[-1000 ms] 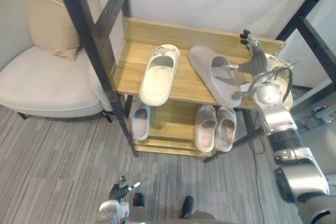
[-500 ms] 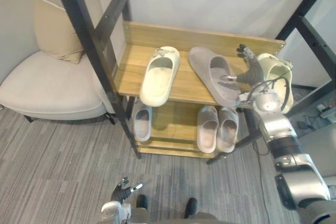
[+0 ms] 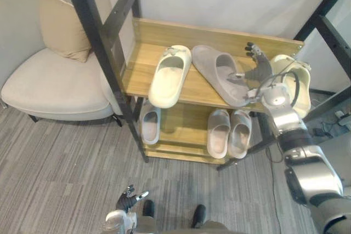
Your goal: Organize the slippers on the shoe rack
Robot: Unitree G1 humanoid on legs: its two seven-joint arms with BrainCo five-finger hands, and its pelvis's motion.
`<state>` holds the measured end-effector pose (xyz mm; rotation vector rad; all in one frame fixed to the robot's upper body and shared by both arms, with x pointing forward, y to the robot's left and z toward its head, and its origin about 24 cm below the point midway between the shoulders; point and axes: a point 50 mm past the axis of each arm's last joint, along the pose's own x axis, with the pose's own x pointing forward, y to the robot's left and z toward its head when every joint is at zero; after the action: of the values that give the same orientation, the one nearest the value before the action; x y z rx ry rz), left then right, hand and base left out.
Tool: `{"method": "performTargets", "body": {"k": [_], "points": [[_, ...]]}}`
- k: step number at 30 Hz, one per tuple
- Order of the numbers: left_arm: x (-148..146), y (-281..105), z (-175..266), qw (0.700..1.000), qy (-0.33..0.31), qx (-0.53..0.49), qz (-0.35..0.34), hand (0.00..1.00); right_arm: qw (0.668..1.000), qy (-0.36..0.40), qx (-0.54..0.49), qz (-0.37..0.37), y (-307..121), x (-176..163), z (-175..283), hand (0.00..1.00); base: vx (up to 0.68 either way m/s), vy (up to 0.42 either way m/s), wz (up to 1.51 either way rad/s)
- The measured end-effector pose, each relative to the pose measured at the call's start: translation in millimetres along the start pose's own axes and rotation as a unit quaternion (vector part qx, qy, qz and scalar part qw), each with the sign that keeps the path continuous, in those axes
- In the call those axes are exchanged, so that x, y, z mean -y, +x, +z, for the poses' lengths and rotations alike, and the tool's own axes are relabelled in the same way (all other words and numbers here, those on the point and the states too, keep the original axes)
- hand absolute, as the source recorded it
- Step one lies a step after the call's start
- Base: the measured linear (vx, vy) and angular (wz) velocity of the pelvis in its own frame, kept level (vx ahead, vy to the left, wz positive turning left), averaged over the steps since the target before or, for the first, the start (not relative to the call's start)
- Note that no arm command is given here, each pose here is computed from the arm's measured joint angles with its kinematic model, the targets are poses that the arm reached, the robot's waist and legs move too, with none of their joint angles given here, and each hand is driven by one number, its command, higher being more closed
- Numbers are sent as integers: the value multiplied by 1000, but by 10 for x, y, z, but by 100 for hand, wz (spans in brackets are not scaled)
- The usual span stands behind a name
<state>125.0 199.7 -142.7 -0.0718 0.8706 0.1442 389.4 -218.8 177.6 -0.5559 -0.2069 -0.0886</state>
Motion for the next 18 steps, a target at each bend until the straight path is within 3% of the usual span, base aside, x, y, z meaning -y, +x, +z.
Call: {"method": "performTargets", "body": {"k": [15,16,18], "points": [[-45,40,184,999,-7,33,4,0,999,-31,14,14,239,-106,316,0,4,-11,1],[-46,41,185,999,-8,34,4,0,999,-35,12,15,251,-110,321,100,0,0,0],[-44,42,189,999,-8,34,4,0,999,-36,9,15,257,-109,317,100,0,0,0]]}}
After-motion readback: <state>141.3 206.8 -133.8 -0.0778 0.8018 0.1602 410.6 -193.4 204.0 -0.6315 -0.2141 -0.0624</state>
